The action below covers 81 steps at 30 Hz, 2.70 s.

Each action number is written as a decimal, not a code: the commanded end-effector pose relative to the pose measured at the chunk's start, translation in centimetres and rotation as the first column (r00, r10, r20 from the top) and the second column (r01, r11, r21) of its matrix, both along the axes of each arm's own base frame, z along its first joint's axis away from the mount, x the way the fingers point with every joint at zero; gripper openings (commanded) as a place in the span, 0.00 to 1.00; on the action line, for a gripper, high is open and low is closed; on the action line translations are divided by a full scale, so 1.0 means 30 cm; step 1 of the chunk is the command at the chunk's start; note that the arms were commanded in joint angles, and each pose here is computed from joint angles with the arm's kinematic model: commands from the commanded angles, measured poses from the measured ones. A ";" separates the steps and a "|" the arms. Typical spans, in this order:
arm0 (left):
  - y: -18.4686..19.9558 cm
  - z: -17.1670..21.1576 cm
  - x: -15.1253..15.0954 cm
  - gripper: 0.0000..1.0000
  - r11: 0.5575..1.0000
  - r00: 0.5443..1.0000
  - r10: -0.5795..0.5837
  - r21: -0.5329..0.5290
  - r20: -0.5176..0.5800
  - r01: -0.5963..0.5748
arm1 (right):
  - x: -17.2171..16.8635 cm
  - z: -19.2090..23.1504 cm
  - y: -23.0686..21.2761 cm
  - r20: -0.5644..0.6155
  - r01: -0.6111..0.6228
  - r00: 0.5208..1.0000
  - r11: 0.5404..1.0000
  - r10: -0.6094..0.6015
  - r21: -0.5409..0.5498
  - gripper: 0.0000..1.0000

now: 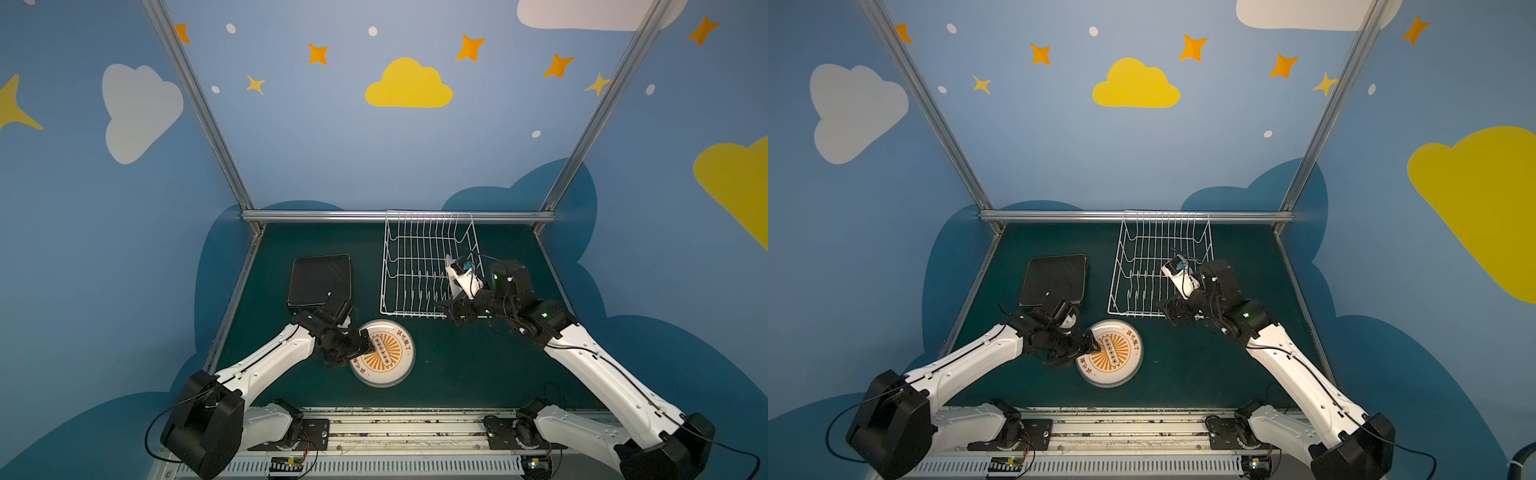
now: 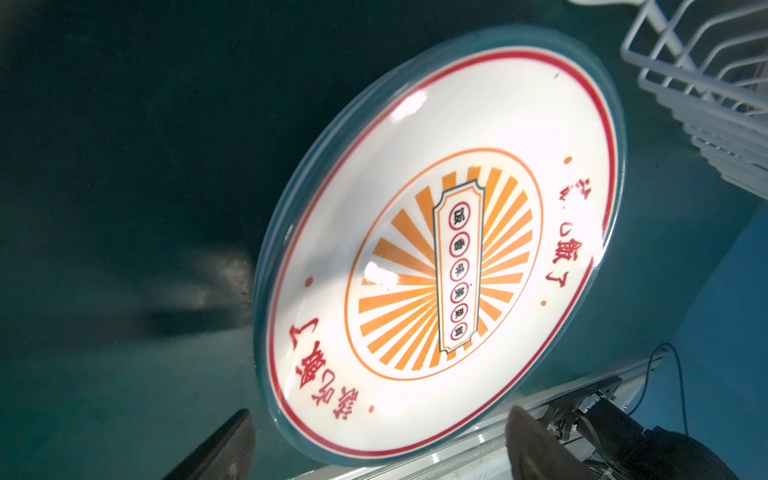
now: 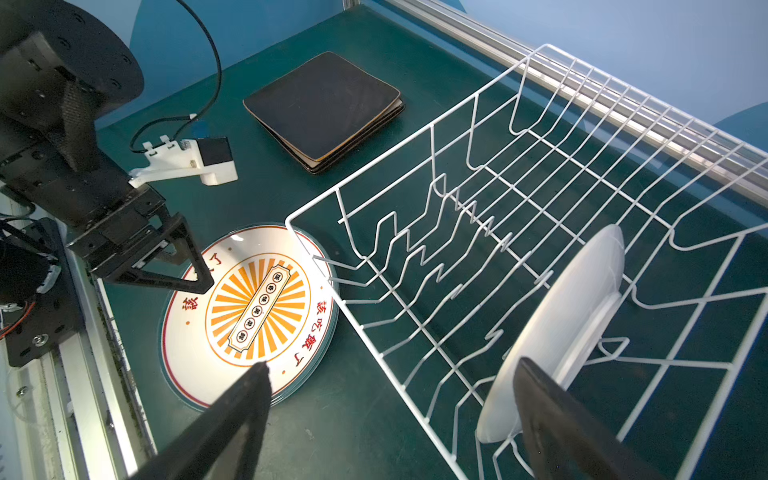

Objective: Unload the plates from the dish rack
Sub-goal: 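Open the left gripper to release the plate onto the stack, then reach the left gripper into the rack toward the last white plate, then close the left gripper on the white plate's upper rim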

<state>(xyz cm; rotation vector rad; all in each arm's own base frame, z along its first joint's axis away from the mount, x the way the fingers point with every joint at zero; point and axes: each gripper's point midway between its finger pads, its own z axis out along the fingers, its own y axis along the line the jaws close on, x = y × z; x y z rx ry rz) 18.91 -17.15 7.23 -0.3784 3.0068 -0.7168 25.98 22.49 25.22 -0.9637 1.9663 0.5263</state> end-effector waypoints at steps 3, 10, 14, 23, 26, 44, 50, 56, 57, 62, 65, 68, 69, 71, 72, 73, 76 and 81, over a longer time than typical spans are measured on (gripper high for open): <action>0.002 0.082 0.042 0.94 1.000 0.996 -0.006 0.006 0.085 0.005 | 0.002 0.009 -0.004 0.020 0.015 1.000 1.000 -0.016 0.005 0.91; -0.043 0.283 0.167 0.94 0.999 0.961 -0.024 -0.032 0.276 0.034 | 0.038 0.049 -0.072 0.105 0.152 0.982 0.988 -0.155 0.039 0.91; -0.090 0.397 0.239 0.94 0.995 0.934 -0.069 -0.042 0.351 0.089 | 0.047 0.066 -0.131 0.116 0.242 0.963 0.970 -0.245 0.040 0.92; -0.290 0.561 0.392 0.93 0.971 0.869 -0.122 -0.122 0.480 0.204 | 0.046 0.021 -0.278 -0.040 0.449 0.894 0.891 -0.447 0.069 0.94; -0.376 0.589 0.440 0.93 0.960 0.850 -0.134 -0.147 0.509 0.239 | 0.039 -0.009 -0.321 -0.091 0.502 0.864 0.862 -0.496 0.064 0.94; -0.821 0.473 0.577 0.90 0.869 0.796 -0.388 -0.103 0.465 0.484 | -0.023 -0.051 -0.467 -0.102 0.626 0.779 0.776 -0.619 0.078 0.94; -0.886 0.379 0.600 0.84 0.865 0.808 -0.417 -0.091 0.417 0.493 | -0.035 -0.023 -0.462 -0.084 0.603 0.798 0.790 -0.597 0.110 0.94; -0.908 0.304 0.617 0.75 0.872 0.812 -0.434 -0.046 0.390 0.487 | -0.028 -0.032 -0.471 -0.078 0.608 0.794 0.788 -0.603 0.098 0.94; -0.911 0.302 0.621 0.73 0.873 0.812 -0.432 -0.044 0.393 0.486 | -0.028 -0.033 -0.470 -0.079 0.607 0.794 0.788 -0.602 0.099 0.94; -0.918 0.280 0.638 0.63 0.884 0.815 -0.420 -0.023 0.399 0.467 | -0.026 -0.027 -0.474 -0.073 0.611 0.792 0.785 -0.606 0.104 0.94; -0.920 0.274 0.643 0.57 0.887 0.814 -0.417 -0.016 0.404 0.462 | -0.022 -0.028 -0.475 -0.074 0.613 0.790 0.783 -0.609 0.107 0.94; -0.926 0.269 0.644 0.52 0.888 0.816 -0.413 -0.020 0.405 0.459 | -0.015 -0.026 -0.474 -0.071 0.613 0.790 0.782 -0.609 0.110 0.94; -0.925 0.265 0.647 0.51 0.890 0.818 -0.410 -0.020 0.404 0.456 | -0.014 -0.025 -0.474 -0.072 0.613 0.790 0.782 -0.609 0.110 0.94; -0.928 0.258 0.648 0.49 0.892 0.821 -0.406 -0.023 0.401 0.452 | -0.012 -0.021 -0.474 -0.072 0.614 0.789 0.781 -0.610 0.113 0.94; -0.929 0.258 0.649 0.47 0.893 0.821 -0.403 -0.024 0.403 0.450 | -0.012 -0.020 -0.474 -0.072 0.614 0.789 0.781 -0.610 0.113 0.94; -0.931 0.253 0.651 0.45 0.894 0.824 -0.400 -0.028 0.401 0.447 | -0.012 -0.020 -0.475 -0.072 0.616 0.788 0.780 -0.611 0.115 0.94; -0.935 0.246 0.656 0.41 0.897 0.827 -0.392 -0.034 0.404 0.441 | -0.014 -0.023 -0.477 -0.072 0.616 0.787 0.779 -0.612 0.117 0.94; -0.940 0.247 0.657 0.33 0.900 0.831 -0.383 -0.041 0.403 0.435 | -0.016 -0.024 -0.482 -0.071 0.620 0.784 0.776 -0.617 0.115 0.94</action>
